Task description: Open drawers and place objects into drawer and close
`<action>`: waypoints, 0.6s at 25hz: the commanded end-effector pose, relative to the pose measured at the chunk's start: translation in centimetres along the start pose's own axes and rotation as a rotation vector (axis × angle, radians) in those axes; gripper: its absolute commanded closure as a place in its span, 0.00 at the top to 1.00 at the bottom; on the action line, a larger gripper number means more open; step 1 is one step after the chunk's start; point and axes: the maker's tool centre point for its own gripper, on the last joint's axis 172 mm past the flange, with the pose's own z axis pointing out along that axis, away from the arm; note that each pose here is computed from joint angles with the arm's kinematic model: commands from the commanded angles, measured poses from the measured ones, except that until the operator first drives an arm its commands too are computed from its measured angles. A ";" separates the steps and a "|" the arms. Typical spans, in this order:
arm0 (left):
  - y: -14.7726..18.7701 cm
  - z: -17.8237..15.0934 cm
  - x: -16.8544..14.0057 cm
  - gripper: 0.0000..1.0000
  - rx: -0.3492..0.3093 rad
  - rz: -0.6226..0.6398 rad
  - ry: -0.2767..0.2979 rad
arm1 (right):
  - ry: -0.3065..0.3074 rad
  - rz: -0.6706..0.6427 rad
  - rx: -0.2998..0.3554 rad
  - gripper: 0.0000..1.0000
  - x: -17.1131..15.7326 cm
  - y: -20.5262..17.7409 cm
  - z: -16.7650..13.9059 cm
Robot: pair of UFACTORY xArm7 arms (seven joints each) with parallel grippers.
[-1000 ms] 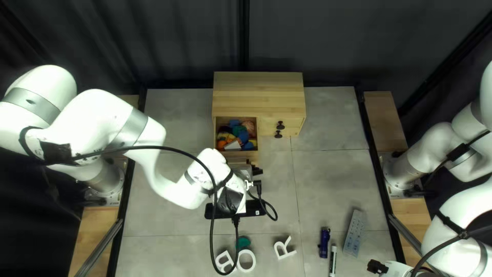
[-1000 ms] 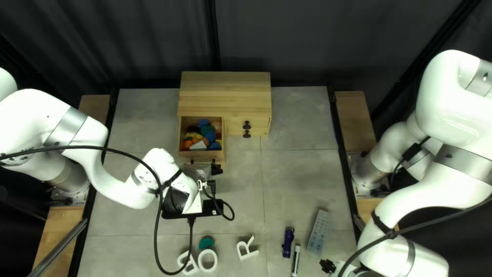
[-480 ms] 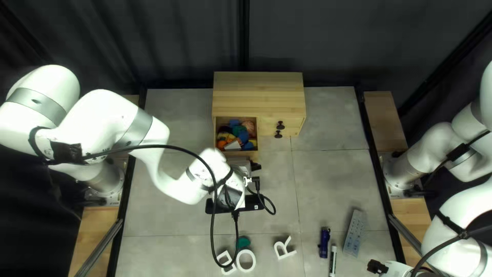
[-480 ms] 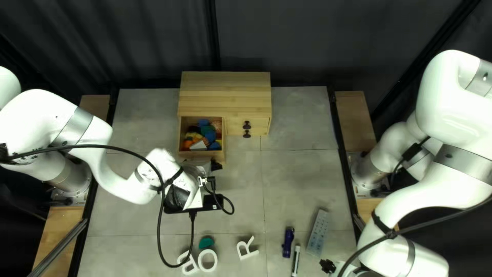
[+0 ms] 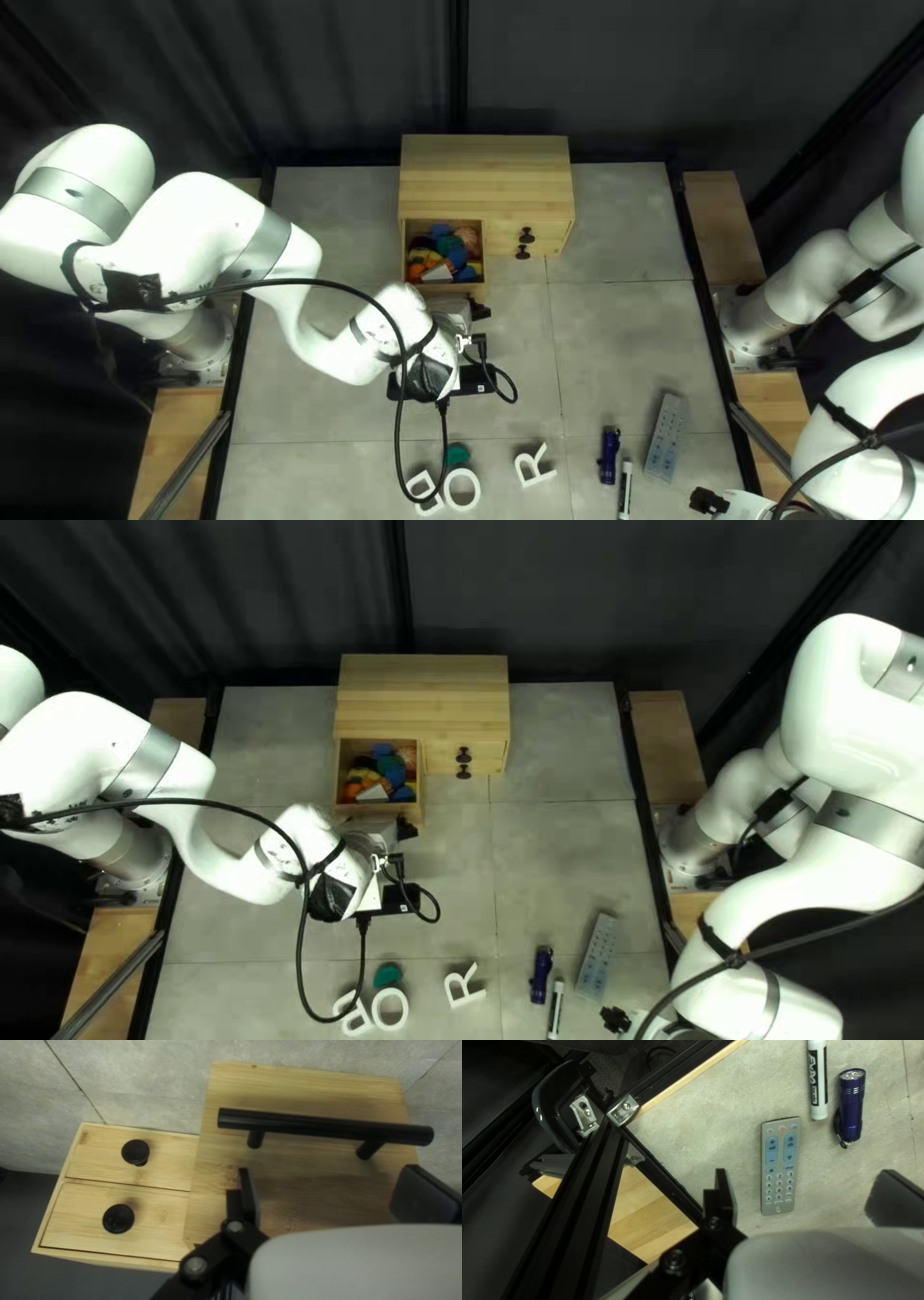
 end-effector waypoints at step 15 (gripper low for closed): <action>1.1 0.2 -1.1 1.00 -0.008 -0.008 0.001 | 0.000 0.000 0.000 1.00 0.0 0.0 0.0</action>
